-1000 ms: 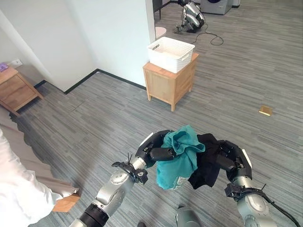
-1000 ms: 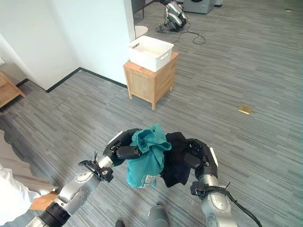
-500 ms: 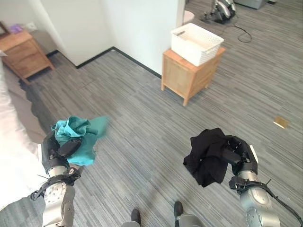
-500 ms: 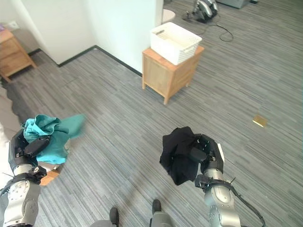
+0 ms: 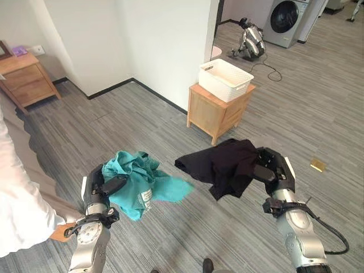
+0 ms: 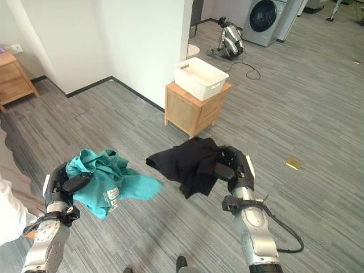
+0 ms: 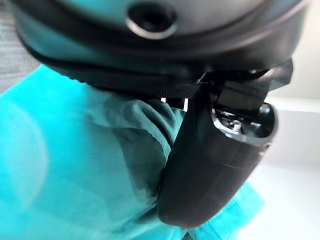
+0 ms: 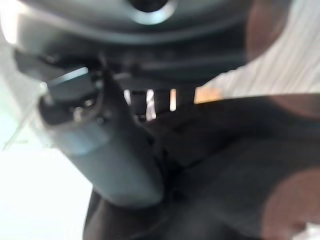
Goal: Pick up bed clothes into laundry basket.
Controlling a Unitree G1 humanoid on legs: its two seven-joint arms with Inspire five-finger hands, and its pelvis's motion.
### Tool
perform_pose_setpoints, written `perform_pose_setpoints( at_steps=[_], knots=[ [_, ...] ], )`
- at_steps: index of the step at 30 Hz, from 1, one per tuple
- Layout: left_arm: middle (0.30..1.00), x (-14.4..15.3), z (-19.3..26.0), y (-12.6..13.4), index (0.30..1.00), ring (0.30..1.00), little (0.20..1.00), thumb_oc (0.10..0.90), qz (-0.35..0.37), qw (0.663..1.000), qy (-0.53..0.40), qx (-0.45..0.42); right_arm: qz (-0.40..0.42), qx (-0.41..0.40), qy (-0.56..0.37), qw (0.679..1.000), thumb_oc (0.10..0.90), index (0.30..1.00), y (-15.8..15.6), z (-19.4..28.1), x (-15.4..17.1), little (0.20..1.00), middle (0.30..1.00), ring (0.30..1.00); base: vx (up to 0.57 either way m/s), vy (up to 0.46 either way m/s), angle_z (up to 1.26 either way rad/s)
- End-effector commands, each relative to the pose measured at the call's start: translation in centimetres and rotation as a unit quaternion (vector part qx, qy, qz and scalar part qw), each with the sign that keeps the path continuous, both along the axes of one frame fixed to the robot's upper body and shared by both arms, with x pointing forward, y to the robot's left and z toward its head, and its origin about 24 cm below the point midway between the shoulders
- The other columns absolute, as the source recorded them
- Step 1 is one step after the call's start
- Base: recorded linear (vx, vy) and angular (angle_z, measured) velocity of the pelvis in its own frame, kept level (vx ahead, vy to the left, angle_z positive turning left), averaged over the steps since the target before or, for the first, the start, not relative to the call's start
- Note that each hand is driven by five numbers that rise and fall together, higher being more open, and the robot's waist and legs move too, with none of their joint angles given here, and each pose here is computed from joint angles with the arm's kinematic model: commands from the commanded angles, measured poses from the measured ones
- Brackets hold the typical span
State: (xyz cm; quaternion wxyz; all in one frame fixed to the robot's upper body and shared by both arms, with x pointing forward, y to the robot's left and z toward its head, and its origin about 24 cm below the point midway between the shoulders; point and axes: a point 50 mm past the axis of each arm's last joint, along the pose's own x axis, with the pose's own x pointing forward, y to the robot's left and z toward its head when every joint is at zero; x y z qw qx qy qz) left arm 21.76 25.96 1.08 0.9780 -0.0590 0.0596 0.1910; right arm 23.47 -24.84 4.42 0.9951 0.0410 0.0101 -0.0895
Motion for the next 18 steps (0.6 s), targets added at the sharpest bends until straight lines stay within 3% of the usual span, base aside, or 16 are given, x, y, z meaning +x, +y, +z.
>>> perform_pose_setpoints(
  at_steps=[1, 5, 10, 18],
  knots=[
    [0.3, 3.4, 7.4, 1.3, 0.3, 0.3, 0.3, 0.4, -0.025, 0.984, -0.161, 0.072, -0.063, -0.029, -0.148, 0.987, 0.4, 0.3, -2.4, 5.6, 0.6, 0.3, 0.3, 0.3, 0.0, 0.07, -0.56],
    [0.3, 5.4, 9.6, -0.2, 0.3, 0.3, 0.3, 0.4, -0.061, 0.974, -0.206, 0.075, -0.081, -0.033, -0.144, 0.986, 0.4, 0.3, -3.0, 5.2, -0.3, 0.3, 0.3, 0.3, 0.02, 0.1, -0.61],
    [0.3, 5.7, 11.5, -0.3, 0.3, 0.3, 0.3, 0.4, -0.047, 0.964, -0.252, 0.071, -0.088, -0.039, -0.148, 0.984, 0.4, 0.3, -3.0, 5.2, -0.5, 0.3, 0.3, 0.3, 0.19, 0.042, -0.86],
    [0.3, 5.5, 10.7, -0.8, 0.3, 0.3, 0.3, 0.4, -0.024, 0.962, -0.272, 0.0, -0.102, -0.037, -0.135, 0.985, 0.4, 0.3, -4.5, 4.7, -1.6, 0.3, 0.3, 0.3, 0.33, -0.221, -0.08]
  ],
)
